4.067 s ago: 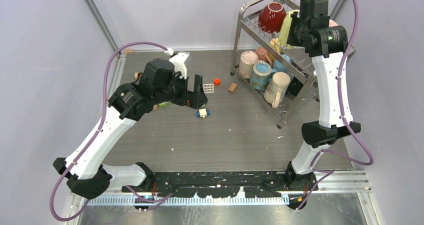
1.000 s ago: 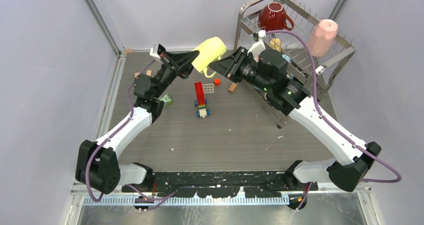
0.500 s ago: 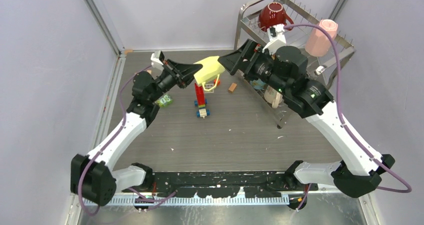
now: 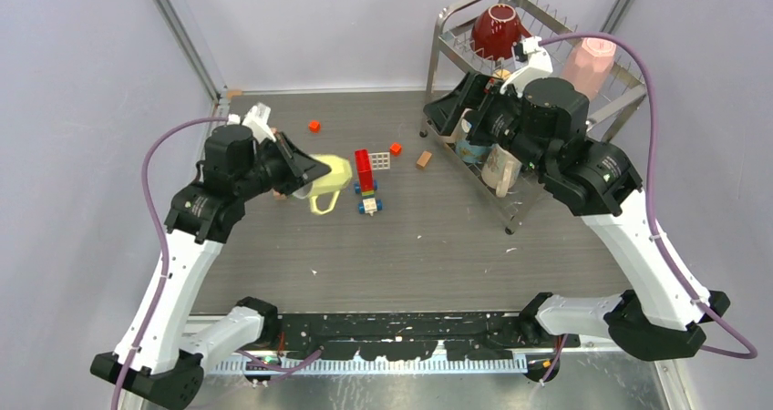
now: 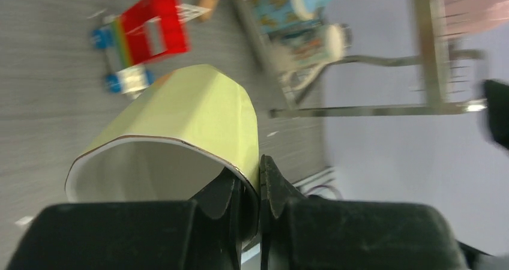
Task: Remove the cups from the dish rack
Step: Place the cup at the center of the board.
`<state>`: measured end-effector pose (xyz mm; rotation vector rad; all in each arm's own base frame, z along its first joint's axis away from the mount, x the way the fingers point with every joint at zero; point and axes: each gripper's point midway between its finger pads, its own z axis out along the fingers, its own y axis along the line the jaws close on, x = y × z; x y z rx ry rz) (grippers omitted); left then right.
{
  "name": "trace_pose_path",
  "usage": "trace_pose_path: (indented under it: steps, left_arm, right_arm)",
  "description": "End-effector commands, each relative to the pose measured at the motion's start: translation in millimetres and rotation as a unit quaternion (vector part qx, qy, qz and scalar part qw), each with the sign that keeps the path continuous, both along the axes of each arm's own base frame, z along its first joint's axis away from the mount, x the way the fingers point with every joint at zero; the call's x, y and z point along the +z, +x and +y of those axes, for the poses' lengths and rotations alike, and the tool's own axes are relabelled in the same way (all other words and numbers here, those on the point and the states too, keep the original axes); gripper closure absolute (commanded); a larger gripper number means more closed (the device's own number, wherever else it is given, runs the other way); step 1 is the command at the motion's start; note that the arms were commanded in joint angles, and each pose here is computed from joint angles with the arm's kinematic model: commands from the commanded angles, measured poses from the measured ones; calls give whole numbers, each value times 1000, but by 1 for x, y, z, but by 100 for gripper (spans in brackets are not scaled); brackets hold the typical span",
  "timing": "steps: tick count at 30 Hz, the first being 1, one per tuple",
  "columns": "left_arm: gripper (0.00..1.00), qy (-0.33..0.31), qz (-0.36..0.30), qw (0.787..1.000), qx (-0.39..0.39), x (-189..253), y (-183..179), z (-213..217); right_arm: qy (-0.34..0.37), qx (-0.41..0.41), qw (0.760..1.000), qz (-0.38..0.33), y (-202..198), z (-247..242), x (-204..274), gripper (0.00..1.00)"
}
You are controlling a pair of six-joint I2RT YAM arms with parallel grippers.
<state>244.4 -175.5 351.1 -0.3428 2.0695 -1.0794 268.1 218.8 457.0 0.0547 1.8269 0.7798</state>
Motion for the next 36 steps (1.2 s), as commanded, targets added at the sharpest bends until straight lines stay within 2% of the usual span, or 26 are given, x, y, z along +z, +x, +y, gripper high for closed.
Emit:
trace_pose_path:
  steps: [1,12,20,25,31,36]
  left_arm:
    - [100,175,52,983,14,-55,-11,43]
    - [100,275,133,952,2,-130,26,51]
    - [100,353,179,918,-21,-174,59,57]
    - [100,373,210,903,-49,-201,75,52]
    - [100,394,222,890,-58,-216,92,52]
    - [100,428,232,871,-66,-230,99,60]
  right_arm:
    - [-31,-21,999,-17,1,-14,9,0]
    - [-36,-23,998,-36,-13,-30,22,0]
    - [-39,-23,998,-48,-20,-38,29,0]
    - [-36,-29,997,-59,-25,-45,36,0]
    - [-28,-36,997,-70,-32,-54,40,0]
    - [-31,-41,996,-69,-34,-59,38,0]
